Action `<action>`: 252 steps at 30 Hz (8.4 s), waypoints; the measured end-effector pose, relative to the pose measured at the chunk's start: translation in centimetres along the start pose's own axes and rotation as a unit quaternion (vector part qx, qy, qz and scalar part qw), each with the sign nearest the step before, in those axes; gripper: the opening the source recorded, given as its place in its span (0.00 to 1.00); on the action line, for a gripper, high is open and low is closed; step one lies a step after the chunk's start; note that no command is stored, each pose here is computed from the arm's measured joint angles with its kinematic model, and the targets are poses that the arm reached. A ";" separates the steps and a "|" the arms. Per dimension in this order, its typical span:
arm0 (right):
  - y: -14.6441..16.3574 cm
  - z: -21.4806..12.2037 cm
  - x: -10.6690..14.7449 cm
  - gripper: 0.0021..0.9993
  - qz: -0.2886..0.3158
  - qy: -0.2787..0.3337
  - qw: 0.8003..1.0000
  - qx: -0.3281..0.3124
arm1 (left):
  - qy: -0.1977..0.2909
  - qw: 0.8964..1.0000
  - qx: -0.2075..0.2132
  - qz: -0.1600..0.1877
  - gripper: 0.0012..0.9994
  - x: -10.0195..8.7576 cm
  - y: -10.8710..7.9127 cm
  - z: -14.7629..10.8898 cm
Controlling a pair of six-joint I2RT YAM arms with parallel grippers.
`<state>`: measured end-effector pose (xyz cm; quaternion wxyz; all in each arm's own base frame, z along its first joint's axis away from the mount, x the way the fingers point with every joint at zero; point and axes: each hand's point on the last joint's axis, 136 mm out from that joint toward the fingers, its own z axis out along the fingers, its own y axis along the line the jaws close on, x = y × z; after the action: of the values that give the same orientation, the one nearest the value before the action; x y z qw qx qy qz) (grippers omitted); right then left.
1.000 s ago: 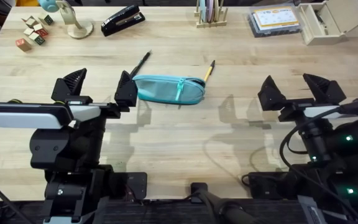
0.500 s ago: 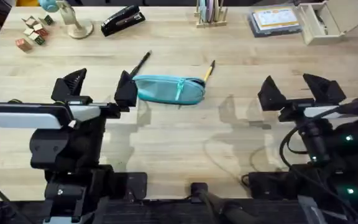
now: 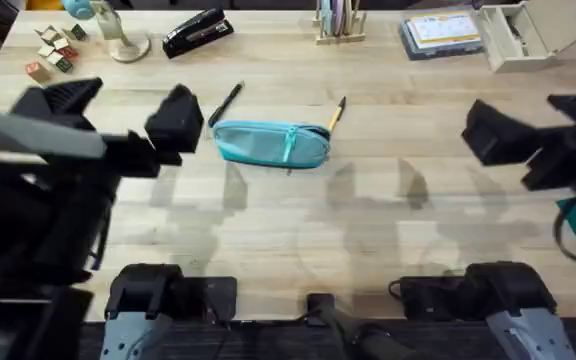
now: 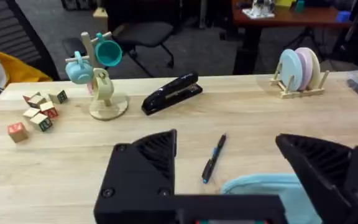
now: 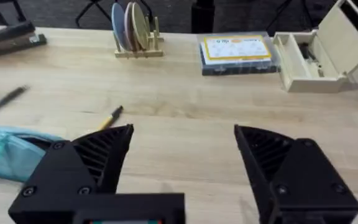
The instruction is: Unzip the bag, pick up the pens from the table one at a time and place them inside, then zip the bag closed.
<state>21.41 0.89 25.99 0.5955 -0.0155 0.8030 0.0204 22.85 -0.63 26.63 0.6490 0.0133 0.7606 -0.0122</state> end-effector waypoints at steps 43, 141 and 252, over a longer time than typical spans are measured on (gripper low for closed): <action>0.8 1.2 -2.8 1.00 0.011 0.090 0.996 -0.026 | 0.238 0.855 0.250 0.386 0.99 6.4 -3.9 2.5; 21.0 3.5 1.2 1.00 0.086 0.248 0.893 -0.366 | 0.139 0.827 0.514 0.182 0.04 15.6 -4.9 10.6; 30.3 12.7 8.0 0.03 0.230 0.269 0.910 -0.218 | 0.138 0.827 0.514 0.183 0.04 15.6 -4.9 10.7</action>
<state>29.70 31.80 15.07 0.3177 0.0350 0.8896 0.3262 30.74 -5.87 9.54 0.4270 0.4855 0.7097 -0.2798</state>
